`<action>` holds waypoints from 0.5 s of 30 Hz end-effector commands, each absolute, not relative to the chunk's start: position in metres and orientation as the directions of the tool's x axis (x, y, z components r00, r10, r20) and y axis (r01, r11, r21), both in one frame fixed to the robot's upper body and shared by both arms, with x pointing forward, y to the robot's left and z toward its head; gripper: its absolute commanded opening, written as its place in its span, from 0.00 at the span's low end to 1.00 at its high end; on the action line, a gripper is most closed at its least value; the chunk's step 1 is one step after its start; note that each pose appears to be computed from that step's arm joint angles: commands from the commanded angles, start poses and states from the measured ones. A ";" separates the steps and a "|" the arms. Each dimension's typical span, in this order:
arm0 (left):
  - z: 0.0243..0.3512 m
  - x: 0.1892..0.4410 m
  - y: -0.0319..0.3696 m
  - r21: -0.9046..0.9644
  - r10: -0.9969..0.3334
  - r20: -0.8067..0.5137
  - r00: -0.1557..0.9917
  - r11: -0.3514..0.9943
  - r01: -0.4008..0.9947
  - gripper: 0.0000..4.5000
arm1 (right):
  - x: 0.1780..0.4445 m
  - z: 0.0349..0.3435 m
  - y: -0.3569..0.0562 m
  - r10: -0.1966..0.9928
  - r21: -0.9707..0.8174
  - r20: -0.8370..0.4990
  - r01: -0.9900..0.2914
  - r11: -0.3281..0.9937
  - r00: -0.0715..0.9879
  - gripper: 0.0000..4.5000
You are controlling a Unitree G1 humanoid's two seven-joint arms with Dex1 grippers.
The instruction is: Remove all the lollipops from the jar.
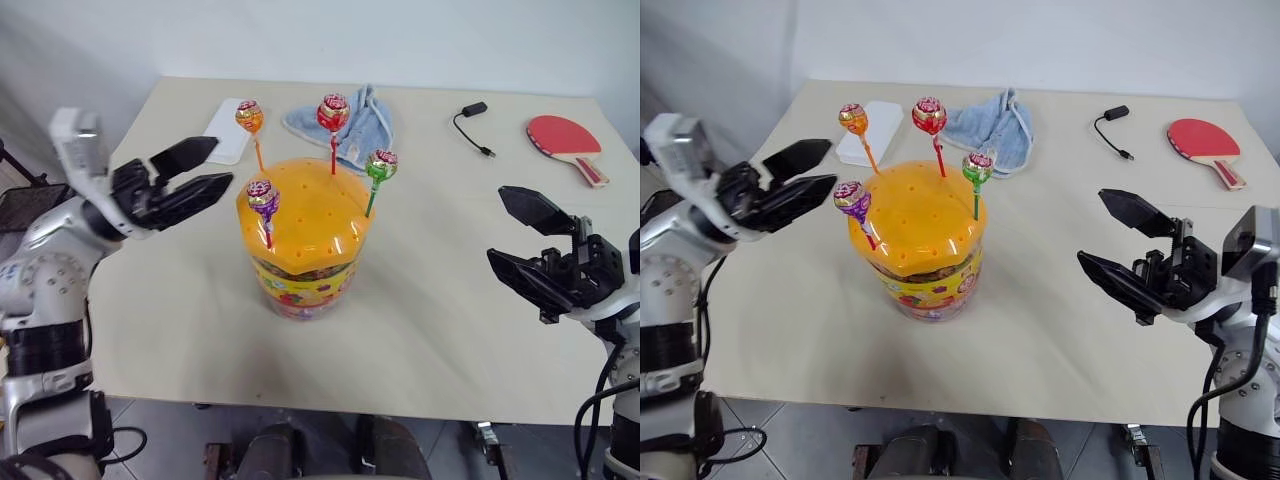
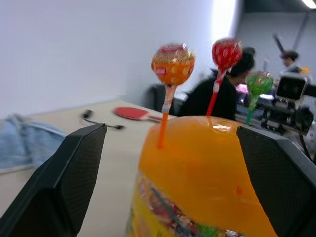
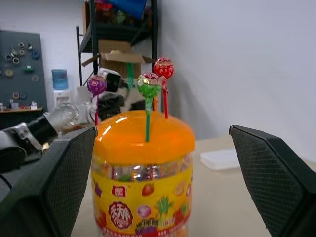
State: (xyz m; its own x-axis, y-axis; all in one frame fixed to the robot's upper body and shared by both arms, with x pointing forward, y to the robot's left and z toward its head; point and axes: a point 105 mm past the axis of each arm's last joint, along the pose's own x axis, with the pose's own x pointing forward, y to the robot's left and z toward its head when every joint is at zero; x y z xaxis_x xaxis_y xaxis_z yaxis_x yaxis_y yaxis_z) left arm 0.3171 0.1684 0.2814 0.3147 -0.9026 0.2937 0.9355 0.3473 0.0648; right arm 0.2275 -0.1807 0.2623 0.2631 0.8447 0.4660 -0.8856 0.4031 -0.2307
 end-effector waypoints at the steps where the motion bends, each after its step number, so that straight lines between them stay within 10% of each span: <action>1: 0.286 0.324 0.156 0.088 -0.916 0.284 0.283 0.319 0.944 1.00 | 0.220 0.270 -0.181 0.843 -0.282 0.480 -0.867 0.411 0.243 1.00; 7: 0.292 0.332 0.138 0.069 -0.930 0.293 0.221 0.251 0.966 0.86 | 0.220 0.255 -0.197 0.878 -0.305 0.384 -0.858 0.412 0.285 1.00; 15: 0.301 0.329 0.141 0.045 -0.928 0.323 0.185 0.210 0.977 0.32 | 0.222 0.254 -0.207 0.869 -0.309 0.376 -0.841 0.444 0.321 1.00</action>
